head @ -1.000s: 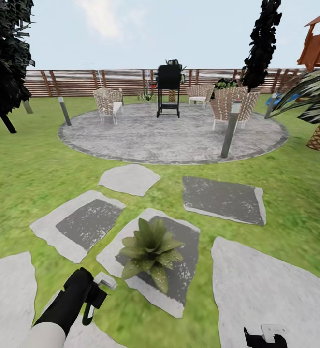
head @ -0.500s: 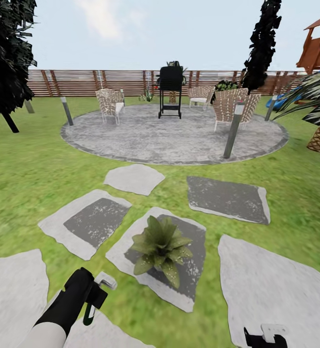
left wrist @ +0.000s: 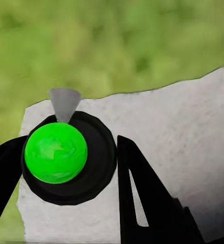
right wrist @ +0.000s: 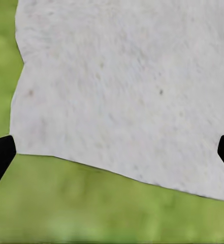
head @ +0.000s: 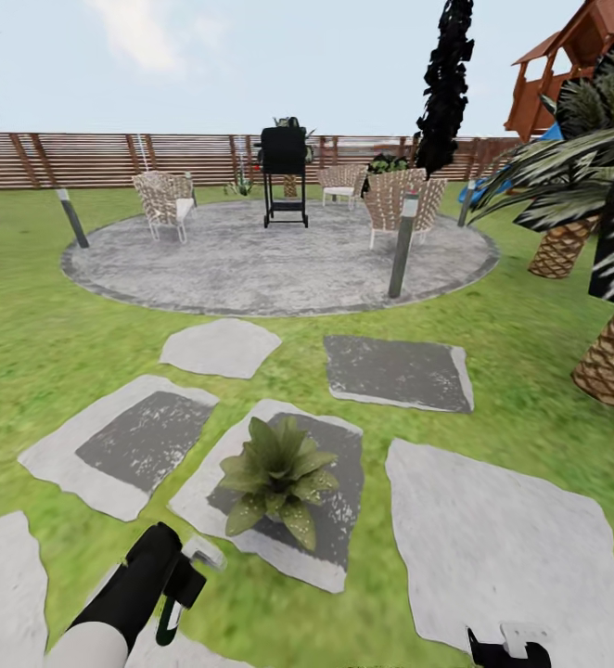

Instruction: Pick up the pesticide atomizer in the garden and spray insectifuge to fully cover both potted plants in the garden.

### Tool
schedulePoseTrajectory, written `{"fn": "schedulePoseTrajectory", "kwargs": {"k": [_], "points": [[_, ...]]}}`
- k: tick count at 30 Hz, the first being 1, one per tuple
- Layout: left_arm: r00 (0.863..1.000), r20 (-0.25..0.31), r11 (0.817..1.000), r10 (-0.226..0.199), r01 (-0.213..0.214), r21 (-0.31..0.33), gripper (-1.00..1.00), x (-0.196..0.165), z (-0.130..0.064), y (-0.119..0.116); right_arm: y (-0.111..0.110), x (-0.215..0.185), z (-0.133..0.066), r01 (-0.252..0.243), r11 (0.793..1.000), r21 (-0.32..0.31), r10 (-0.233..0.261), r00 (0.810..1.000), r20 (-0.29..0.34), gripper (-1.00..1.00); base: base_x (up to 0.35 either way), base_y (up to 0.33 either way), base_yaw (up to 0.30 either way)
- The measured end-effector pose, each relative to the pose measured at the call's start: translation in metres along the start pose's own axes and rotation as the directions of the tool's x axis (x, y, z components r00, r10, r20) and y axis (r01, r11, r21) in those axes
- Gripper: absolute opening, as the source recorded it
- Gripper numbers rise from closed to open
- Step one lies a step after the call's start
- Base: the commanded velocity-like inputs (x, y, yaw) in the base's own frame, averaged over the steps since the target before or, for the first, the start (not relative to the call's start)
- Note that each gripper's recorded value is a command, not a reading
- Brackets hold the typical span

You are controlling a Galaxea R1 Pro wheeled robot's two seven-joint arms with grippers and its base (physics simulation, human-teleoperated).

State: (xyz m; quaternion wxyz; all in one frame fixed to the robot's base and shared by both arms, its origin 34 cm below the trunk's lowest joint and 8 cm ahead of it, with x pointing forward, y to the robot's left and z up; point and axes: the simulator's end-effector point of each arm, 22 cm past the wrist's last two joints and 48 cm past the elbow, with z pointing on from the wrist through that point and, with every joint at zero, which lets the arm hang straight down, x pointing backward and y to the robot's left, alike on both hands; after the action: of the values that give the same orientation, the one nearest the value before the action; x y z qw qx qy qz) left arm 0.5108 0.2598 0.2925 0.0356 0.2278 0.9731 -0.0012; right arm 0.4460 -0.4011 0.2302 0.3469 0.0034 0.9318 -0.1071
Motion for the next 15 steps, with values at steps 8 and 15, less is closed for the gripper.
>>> {"fn": "schedulePoseTrajectory", "kwargs": {"k": [8,15], "points": [[0.999,-0.033,1.0,0.013,-0.013,0.008,-1.0,0.0103,0.0065,-0.0052,0.0,0.0,0.0,0.0,1.0,0.0,0.0,1.0,0.0,1.0,0.0,0.026,-0.271],[0.999,-0.032,1.0,0.013,-0.012,0.01,-1.0,0.01,0.0064,-0.0053,0.0003,0.0,0.0,0.0,1.0,-0.001,0.0,1.0,0.0,1.0,0.0,0.282,-0.024]]}}
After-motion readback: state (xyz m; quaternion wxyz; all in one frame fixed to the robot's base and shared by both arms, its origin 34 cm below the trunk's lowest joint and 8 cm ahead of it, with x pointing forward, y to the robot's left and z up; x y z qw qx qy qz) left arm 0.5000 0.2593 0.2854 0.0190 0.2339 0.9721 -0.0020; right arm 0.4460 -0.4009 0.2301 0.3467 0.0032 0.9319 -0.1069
